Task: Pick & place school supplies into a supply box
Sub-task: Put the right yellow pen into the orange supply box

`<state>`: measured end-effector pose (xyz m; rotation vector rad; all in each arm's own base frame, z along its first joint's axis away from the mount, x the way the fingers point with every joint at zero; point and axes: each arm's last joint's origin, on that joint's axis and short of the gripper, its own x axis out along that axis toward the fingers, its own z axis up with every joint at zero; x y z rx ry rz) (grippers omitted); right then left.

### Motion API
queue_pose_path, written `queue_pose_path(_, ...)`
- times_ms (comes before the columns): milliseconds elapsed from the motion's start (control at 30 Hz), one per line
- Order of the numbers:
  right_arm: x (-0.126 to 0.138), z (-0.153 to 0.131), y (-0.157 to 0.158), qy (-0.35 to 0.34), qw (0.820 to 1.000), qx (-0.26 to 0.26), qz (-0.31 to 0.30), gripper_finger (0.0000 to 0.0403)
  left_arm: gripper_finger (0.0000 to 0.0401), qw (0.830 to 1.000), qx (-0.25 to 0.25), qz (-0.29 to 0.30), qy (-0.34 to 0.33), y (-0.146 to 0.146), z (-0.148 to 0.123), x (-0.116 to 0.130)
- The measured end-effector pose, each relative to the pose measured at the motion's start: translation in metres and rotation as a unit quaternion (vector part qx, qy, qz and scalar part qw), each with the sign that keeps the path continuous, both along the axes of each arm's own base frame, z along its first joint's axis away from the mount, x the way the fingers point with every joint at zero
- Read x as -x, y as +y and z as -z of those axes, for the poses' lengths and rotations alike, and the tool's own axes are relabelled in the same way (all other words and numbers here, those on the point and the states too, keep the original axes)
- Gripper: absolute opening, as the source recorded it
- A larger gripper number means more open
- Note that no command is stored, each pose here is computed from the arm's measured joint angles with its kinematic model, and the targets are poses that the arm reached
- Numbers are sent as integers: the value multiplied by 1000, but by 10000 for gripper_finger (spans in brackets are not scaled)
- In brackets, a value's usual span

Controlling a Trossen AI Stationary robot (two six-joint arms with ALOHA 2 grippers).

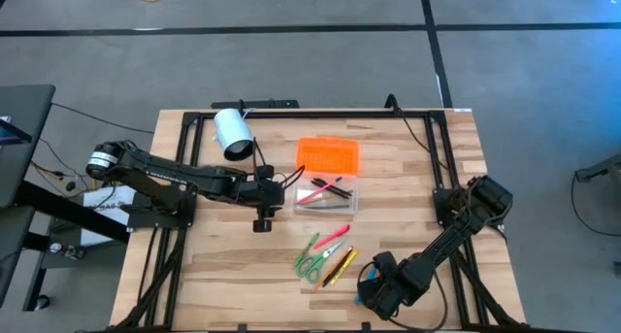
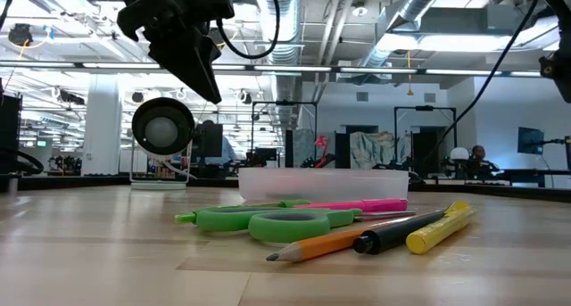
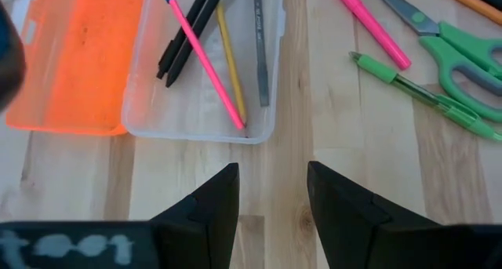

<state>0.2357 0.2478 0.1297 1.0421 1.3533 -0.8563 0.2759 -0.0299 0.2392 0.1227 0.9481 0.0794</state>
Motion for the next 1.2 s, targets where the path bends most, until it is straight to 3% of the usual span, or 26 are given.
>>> queue_pose_path(200, 1, 0, 0, 11, 1000, 4, -1, 108, 142, 1000, -5, 7, 1, 0, 0, 0)
queue_pose_path(467, 3, 1, -3, 22, 999, 20, -45, 13, 142, 1000, 1, -2, -1, 0, 0, 0)
queue_pose_path(1200, 8, -3, -23, 57, 991, 97, -75, 4, 142, 999, 3, -40, -28, 1, -3, -3)
